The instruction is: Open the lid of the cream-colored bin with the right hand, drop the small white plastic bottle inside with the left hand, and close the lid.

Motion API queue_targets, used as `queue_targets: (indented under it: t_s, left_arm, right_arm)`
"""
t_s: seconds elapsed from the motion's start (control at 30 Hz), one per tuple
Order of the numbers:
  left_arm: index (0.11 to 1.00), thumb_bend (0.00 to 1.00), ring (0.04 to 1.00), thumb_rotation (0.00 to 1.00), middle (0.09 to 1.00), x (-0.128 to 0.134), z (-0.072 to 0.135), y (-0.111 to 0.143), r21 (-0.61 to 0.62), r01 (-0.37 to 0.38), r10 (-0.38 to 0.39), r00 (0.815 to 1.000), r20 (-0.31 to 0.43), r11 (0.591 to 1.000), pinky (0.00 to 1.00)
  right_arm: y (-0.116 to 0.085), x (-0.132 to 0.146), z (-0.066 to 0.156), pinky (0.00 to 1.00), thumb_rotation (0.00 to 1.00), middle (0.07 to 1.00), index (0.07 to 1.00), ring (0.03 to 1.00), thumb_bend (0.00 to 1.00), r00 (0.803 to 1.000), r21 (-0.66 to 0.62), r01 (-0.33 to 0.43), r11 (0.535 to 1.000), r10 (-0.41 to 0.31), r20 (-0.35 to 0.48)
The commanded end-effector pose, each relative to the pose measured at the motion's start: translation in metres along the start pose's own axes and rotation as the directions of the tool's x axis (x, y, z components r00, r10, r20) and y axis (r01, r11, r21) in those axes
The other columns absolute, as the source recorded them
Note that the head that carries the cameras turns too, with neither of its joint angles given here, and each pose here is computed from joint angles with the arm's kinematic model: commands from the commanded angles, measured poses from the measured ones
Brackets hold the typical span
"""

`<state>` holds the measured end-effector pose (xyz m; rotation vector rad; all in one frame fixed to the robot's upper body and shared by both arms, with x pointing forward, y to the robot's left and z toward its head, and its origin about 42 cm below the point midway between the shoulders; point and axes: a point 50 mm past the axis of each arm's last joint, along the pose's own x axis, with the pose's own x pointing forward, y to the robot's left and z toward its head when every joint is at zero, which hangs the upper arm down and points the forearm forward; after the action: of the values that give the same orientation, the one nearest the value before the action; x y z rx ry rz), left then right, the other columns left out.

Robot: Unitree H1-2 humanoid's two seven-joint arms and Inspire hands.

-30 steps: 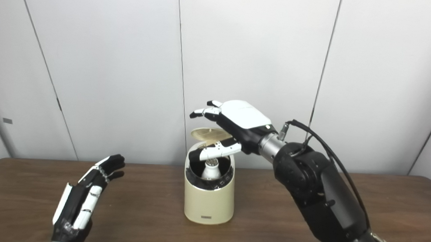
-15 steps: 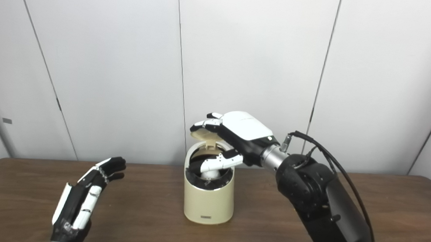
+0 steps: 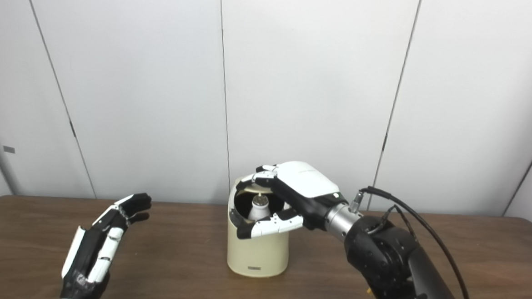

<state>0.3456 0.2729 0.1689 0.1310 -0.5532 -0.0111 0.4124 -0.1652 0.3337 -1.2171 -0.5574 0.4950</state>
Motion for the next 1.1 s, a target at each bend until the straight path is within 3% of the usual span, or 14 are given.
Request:
queue_targets:
  t_s: [0.0,0.57,1.07]
  left_arm:
    - [0.800,0.30,0.817,0.77,0.813,0.012,0.009,0.004,0.006,-0.004,0.004,0.998,0.062,1.000,0.78]
    - [0.795,0.33,0.805,0.75,0.805,0.011,0.012,0.006,0.021,-0.004,0.002,0.998,0.068,1.000,0.75]
    - [0.799,0.37,0.817,0.78,0.813,0.008,0.017,0.006,0.018,0.002,-0.004,0.997,0.081,1.000,0.79]
  right_arm:
    - [-0.020,-0.001,0.004,0.93,0.98,0.824,0.819,0.921,0.92,0.997,-0.018,0.070,0.997,-0.070,0.018]
    - [0.001,-0.015,-0.002,0.94,0.97,0.896,0.871,0.952,0.89,0.997,0.082,0.078,0.994,-0.076,-0.032]
    - [0.013,-0.027,-0.005,0.94,0.97,0.892,0.875,0.954,0.87,0.996,0.110,0.077,0.991,-0.071,-0.062]
